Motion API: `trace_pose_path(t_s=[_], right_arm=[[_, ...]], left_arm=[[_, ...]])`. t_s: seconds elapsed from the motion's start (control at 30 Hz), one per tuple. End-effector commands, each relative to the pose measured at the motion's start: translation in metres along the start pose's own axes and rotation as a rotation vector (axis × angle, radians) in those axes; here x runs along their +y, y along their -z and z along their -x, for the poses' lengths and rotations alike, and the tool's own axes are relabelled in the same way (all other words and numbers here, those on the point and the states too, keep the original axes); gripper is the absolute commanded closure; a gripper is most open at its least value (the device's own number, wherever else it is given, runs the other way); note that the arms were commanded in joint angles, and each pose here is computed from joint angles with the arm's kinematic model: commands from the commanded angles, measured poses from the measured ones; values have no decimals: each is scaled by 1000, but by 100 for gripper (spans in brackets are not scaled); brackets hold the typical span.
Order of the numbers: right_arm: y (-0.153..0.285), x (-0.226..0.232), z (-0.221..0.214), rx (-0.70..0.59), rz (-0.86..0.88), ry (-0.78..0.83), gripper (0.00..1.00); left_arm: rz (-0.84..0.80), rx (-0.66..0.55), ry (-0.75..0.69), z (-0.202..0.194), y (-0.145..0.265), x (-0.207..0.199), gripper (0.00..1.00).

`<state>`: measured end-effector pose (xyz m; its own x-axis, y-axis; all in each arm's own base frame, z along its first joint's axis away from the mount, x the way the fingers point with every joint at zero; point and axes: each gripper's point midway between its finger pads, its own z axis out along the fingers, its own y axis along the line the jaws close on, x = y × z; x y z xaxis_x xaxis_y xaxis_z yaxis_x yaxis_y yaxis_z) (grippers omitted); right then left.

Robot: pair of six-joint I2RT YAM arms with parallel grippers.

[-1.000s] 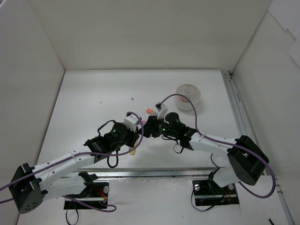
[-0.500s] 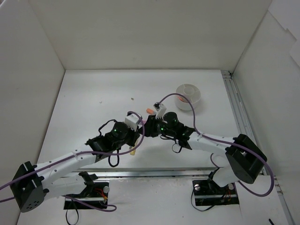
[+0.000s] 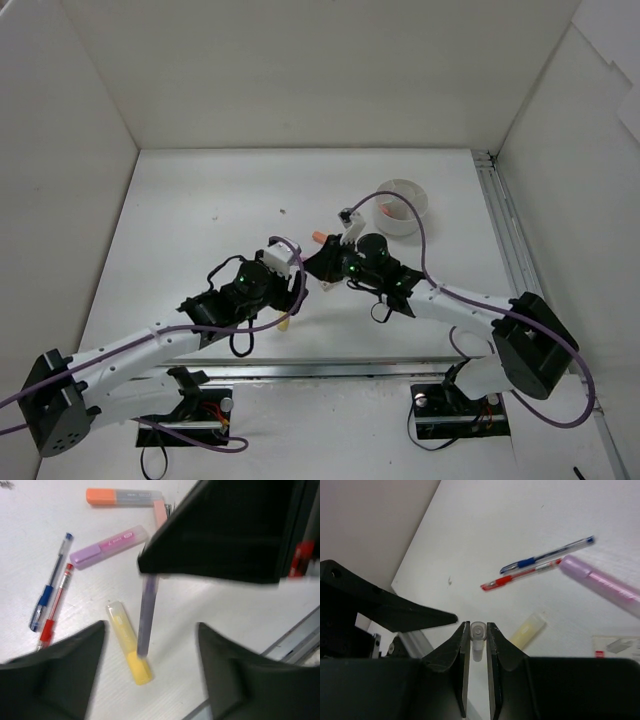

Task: Sort the stationery into containers
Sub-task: Place the pen in the storage box.

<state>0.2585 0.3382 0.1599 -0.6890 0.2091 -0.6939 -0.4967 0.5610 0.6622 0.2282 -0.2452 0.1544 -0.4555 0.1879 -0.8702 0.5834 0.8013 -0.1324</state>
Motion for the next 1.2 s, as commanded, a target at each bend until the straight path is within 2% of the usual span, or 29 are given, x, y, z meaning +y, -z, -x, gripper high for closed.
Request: trace_pose_path(t_s=[0.0, 0.03, 0.07, 0.1, 0.13, 0.2, 0.27, 0.37, 0.4, 0.53, 0.7, 0.93, 1.17], right_arm=[[21, -3, 76, -246, -44, 82, 100], [27, -12, 88, -287, -104, 99, 100], [33, -28, 93, -293, -182, 110, 100], [44, -32, 106, -325, -234, 169, 100], [58, -49, 130, -407, -365, 191, 100], [82, -68, 151, -464, -523, 278, 100], [109, -86, 179, -577, -703, 323, 100], [132, -107, 210, -642, -878, 390, 100], [132, -119, 214, -620, -925, 425, 100], [137, -131, 244, -648, -999, 459, 100], [143, -156, 257, -627, -1082, 487, 100], [131, -180, 244, -561, -1064, 483, 100], [111, -200, 236, -506, -1051, 488, 100]], left_arm=[[8, -118, 32, 38, 14, -2, 20], [20, -121, 49, 37, 20, 1, 13], [36, -123, 65, 36, 22, 4, 1], [76, -130, 77, 35, 26, 12, 0], [97, -132, 94, 31, 33, 17, 0], [173, -144, 148, 27, 39, 31, 0], [228, -139, 205, 18, 46, 41, 0], [306, -116, 259, 6, 48, 62, 0], [296, -102, 281, 4, 46, 63, 0], [330, -74, 355, 2, 41, 89, 0], [318, -79, 361, 13, 38, 102, 0], [328, -49, 402, 10, 33, 119, 0], [279, -35, 406, 10, 30, 115, 0]])
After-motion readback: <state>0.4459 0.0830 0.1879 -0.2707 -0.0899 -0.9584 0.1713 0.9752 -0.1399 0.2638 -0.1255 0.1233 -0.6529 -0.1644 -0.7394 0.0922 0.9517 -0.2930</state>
